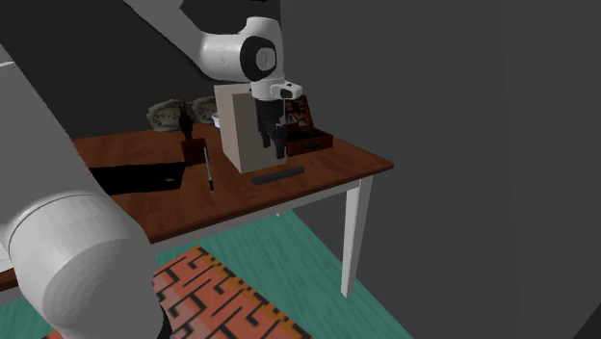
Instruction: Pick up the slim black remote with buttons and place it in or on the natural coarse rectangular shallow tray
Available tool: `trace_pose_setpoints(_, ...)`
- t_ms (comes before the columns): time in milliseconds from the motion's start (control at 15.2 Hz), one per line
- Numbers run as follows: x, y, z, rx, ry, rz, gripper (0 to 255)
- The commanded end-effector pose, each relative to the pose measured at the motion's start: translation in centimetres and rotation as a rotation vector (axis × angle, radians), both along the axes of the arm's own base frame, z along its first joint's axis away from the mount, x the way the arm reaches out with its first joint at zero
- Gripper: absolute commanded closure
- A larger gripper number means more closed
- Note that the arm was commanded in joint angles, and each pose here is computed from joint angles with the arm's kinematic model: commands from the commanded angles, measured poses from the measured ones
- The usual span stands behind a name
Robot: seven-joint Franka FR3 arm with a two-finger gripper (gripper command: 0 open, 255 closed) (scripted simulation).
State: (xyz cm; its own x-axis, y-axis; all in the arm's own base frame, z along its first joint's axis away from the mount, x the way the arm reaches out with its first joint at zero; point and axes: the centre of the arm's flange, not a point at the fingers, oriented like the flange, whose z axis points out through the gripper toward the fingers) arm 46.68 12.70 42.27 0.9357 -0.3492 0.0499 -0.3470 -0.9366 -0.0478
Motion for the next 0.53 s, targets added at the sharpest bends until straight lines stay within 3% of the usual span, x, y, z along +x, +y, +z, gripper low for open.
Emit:
trace_pose_setpoints(0, 1.2, 1.2, -2.0, 0.017, 0.013, -0.025, 0)
trace_pose_setpoints(330, 4.4, 3.6, -6.8, 0.054, 0.043, -0.08, 0)
trace_pose_setpoints(462, 4.5, 3.7, -7.9, 0.054, 0.043, -0.08, 0)
